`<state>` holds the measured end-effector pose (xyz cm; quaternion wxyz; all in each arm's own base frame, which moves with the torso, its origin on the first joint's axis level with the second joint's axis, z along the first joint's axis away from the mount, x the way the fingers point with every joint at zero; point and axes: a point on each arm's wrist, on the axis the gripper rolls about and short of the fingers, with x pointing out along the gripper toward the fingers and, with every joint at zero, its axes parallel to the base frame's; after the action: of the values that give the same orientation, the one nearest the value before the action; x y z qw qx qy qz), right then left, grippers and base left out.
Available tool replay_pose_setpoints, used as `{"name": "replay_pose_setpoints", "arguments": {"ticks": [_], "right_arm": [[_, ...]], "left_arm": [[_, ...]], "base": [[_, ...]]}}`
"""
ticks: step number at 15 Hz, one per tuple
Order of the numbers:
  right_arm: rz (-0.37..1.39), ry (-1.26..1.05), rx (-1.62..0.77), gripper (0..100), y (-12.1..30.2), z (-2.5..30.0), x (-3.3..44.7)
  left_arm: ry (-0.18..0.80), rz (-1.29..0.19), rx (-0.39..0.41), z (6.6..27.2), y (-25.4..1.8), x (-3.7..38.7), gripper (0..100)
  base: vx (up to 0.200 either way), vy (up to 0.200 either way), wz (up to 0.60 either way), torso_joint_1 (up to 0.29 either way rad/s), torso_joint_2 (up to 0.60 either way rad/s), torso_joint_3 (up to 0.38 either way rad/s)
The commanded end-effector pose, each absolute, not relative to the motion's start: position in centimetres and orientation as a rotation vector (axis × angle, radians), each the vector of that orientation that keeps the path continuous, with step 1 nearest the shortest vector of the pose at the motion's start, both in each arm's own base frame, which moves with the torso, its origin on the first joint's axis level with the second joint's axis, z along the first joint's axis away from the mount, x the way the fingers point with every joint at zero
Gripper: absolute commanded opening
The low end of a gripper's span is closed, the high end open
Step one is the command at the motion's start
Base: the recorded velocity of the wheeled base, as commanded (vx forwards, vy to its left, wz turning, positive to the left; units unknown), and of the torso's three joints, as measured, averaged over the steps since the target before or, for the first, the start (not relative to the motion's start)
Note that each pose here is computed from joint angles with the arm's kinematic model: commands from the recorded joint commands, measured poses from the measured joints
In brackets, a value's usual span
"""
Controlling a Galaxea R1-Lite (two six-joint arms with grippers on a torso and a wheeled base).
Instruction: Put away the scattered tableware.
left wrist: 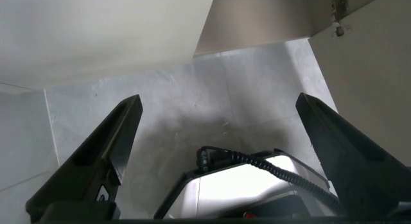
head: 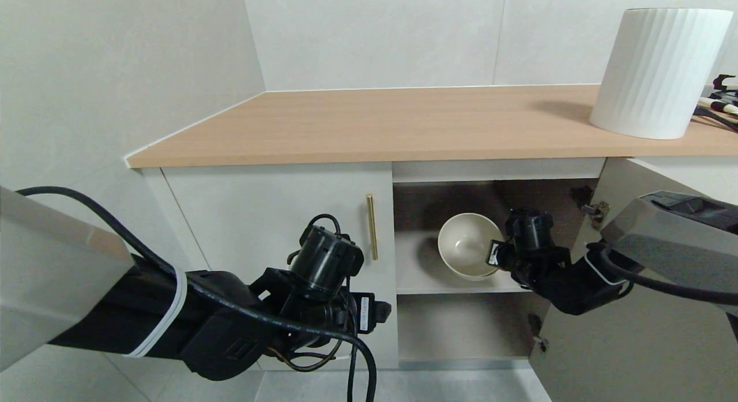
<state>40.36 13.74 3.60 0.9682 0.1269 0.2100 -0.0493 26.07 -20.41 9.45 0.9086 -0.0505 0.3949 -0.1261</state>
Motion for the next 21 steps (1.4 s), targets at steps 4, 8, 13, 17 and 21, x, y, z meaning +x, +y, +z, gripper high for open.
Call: {"name": "replay_pose_setpoints", "arguments": {"ticks": [4,8,13,17,21], "right_arm": [[-0.127,0.434,0.258,0,13.1,2.0,41.7],[-0.138,0.434,0.261,0,12.8,1.4,42.3],[-0.142,0.440,0.257,0,12.7,0.9,42.5],[-0.143,0.442,0.257,0,12.7,0.7,42.6],[-0.143,0.445,0.256,100,12.7,0.7,42.5]], "left_arm": [[0.818,-0.259,-0.103,9.3,-20.4,26.1,100],[0.818,-0.259,-0.103,9.3,-20.4,26.1,100],[0.818,-0.258,-0.104,9.3,-20.4,26.1,100],[0.819,-0.258,-0.102,9.3,-20.4,26.1,100],[0.818,-0.258,-0.104,9.3,-20.4,26.1,100]], "base": [[0.000,0.000,0.00,0.000,0.00,0.000],[0.000,0.000,0.00,0.000,0.00,0.000],[0.000,0.000,0.00,0.000,0.00,0.000],[0.000,0.000,0.00,0.000,0.00,0.000],[0.000,0.000,0.00,0.000,0.00,0.000]]}}
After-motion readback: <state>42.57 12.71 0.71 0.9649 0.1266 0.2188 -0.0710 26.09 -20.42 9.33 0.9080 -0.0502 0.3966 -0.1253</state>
